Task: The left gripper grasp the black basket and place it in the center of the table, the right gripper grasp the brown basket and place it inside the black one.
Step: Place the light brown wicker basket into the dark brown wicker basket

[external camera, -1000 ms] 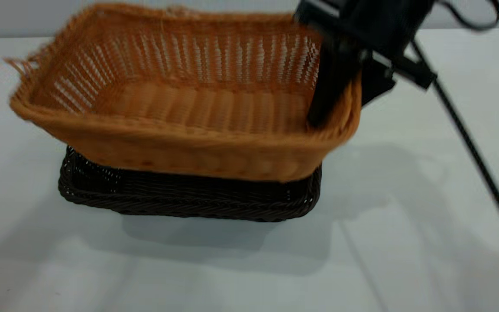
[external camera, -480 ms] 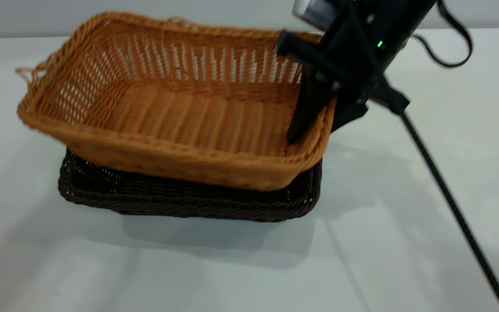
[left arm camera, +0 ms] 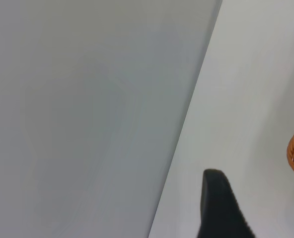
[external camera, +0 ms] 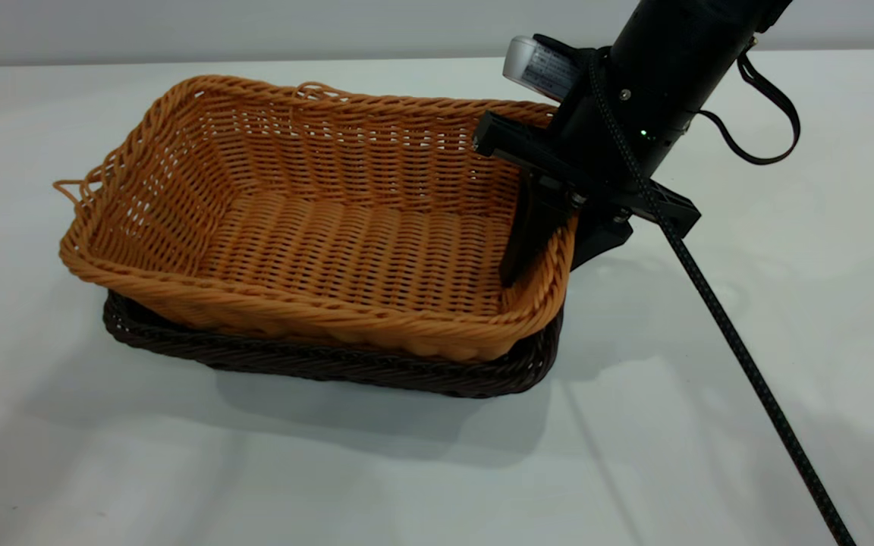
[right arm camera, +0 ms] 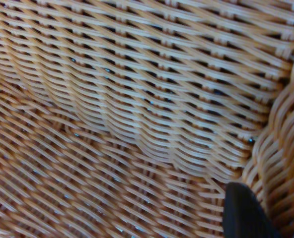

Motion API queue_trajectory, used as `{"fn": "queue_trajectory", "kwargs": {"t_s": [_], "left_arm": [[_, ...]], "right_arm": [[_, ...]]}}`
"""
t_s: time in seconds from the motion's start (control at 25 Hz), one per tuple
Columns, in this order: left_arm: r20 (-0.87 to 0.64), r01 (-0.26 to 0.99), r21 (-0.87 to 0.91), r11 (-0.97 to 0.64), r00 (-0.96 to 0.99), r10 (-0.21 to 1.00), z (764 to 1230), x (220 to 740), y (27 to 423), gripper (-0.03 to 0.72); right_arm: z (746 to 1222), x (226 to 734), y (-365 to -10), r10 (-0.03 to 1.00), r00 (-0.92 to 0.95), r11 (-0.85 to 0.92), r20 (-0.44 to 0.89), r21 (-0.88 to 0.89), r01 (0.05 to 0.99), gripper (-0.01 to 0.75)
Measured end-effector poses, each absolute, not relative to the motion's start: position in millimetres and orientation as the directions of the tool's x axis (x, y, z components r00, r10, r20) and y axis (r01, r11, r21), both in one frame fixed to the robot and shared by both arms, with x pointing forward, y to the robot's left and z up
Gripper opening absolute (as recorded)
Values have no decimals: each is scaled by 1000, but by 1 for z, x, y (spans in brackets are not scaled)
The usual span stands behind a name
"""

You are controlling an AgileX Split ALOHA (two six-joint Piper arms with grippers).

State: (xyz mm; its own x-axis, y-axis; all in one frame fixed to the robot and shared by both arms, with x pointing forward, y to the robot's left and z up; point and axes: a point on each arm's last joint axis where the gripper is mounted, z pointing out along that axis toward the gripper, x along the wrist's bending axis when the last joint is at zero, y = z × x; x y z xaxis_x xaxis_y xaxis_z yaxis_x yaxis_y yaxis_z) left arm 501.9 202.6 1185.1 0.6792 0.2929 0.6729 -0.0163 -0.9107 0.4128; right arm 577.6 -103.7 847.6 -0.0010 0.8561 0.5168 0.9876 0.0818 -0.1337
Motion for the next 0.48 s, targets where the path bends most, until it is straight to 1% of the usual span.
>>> {"fn": "queue_trajectory", "kwargs": {"t_s": [0.04, 0.08, 0.16, 0.32, 0.4, 0.48], "left_arm": [[672, -15, 414, -910, 679, 294, 1185, 502, 203, 366], [672, -15, 413, -910, 680, 294, 1185, 502, 203, 366], [670, -13, 414, -910, 682, 294, 1185, 502, 203, 366], [660, -1, 428, -904, 684, 312, 1187, 498, 204, 366], [653, 9, 439, -899, 683, 326, 1190, 493, 206, 366], [642, 20, 452, -892, 687, 340, 1194, 486, 208, 366]], "right_arm": [[848, 578, -104, 855, -3, 85, 519, -133, 987, 206], [848, 577, -103, 852, -10, 93, 524, -132, 987, 253], [851, 576, -102, 843, -36, 124, 537, -129, 984, 363], [866, 575, -100, 807, -162, 285, 568, -134, 949, 553], [875, 577, -100, 794, -222, 359, 565, -142, 922, 601], [883, 581, -100, 794, -270, 407, 545, -147, 901, 614]]}}
